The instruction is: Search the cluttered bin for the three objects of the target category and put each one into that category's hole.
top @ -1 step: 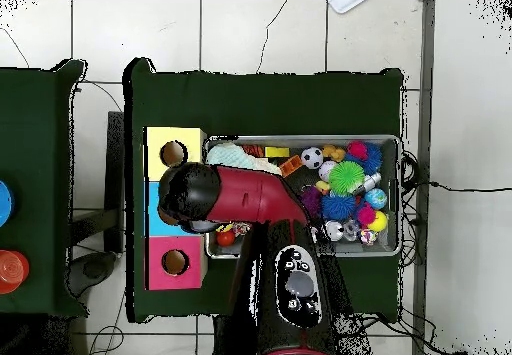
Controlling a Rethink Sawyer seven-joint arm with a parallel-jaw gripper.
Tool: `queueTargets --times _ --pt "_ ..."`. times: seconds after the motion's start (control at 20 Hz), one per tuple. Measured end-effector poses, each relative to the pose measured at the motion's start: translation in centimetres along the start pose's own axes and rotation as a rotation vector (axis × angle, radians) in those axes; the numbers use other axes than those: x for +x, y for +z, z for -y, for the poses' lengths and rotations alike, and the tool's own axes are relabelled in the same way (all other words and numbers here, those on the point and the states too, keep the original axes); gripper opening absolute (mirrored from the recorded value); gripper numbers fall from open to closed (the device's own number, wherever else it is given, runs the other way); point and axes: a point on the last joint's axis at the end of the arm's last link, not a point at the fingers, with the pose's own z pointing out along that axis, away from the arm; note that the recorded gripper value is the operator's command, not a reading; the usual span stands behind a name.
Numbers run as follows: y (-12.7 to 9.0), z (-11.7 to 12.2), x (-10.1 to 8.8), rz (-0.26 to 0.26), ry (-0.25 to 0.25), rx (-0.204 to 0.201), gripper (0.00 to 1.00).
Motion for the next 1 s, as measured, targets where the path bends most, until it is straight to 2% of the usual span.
queueTargets --times 0.4,0.45,0.85,1.0 --pt "0.1 -3.8 -0.2 -0.001 0.026 0.001 0.00" --pt "0.2 -4.3 -0.3 -0.002 0.037 -0.002 1.00" --pt "0.7 -3.3 -0.3 0.000 0.056 0.003 1.00" --pt "0.9 -2.2 -0.3 0.011 0.072 0.011 1.00"
